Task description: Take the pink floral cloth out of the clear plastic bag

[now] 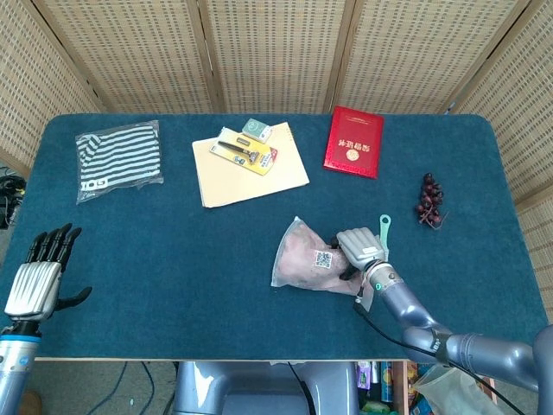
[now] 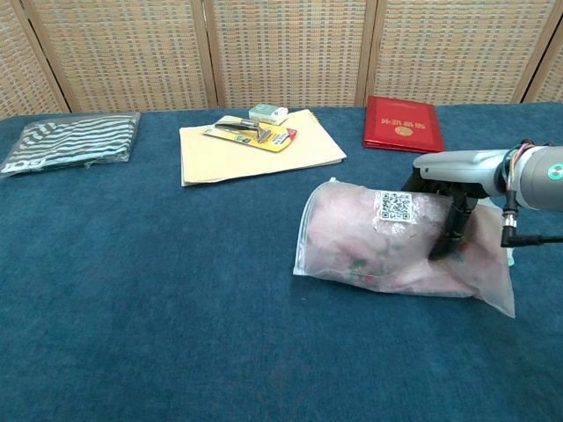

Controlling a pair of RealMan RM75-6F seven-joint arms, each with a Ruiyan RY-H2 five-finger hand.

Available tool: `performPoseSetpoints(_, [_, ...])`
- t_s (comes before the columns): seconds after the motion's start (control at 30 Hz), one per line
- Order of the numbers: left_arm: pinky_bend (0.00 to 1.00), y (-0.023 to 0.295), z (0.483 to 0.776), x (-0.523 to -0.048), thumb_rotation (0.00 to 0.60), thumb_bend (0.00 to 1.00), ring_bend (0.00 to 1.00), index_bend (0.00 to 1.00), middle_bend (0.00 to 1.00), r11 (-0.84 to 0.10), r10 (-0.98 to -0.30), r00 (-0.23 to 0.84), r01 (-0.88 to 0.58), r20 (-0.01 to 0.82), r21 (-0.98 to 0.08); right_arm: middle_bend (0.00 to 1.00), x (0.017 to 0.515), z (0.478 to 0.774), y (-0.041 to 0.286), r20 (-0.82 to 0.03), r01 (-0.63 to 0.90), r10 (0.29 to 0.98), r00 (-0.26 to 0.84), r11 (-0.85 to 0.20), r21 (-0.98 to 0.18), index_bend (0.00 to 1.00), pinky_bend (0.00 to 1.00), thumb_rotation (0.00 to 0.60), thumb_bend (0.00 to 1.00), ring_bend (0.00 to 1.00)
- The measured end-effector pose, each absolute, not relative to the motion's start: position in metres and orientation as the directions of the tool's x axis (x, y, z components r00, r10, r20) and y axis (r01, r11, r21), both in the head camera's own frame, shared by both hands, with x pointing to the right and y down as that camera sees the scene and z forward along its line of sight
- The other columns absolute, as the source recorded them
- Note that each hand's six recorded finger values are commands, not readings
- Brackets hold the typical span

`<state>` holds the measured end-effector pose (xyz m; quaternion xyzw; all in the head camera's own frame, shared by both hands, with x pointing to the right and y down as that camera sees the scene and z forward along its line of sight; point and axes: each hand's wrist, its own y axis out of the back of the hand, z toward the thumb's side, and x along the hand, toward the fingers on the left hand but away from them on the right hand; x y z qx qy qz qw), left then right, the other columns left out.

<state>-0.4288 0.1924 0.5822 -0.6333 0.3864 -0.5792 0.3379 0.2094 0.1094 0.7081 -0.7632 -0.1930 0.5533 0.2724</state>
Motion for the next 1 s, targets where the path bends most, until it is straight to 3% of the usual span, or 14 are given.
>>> performPoseSetpoints(0.37, [0.0,0.129,0.591,-0.385,0.6,0.22,0.0,0.0,0.0,-0.493,-0.862,0.186,-0.087,0.472,-0.866,0.68,0.172,0.682,0.097,-0.561,0.058,0.657,0.503,-0.673,-0.737,0.63,0.45,0.6,0.47,0.59])
performPoseSetpoints(0.5, [0.0,0.103,0.594,-0.361,0.6,0.22,0.0,0.07,0.0,-0.508,-0.842,0.269,-0.103,0.467,-0.855,0.68,0.148,0.673,0.081,-0.481,0.119,0.682,0.55,-0.635,-0.763,0.63,0.45,0.6,0.47,0.59])
performPoseSetpoints(0.77, [0.0,0.06,0.593,-0.315,0.6,0.22,0.0,0.18,0.0,-0.522,-0.816,0.399,-0.195,0.419,-0.83,0.68,0.112,0.656,0.05,-0.383,0.265,0.729,0.568,-0.602,-0.753,0.63,0.45,0.6,0.47,0.59])
performPoseSetpoints(1.0, [0.0,0.042,0.595,-0.293,0.6,0.22,0.0,0.25,0.0,-0.541,-0.799,0.439,-0.229,0.41,-0.809,0.68,0.099,0.645,0.038,-0.335,0.367,0.752,0.568,-0.595,-0.715,0.63,0.45,0.6,0.47,0.59])
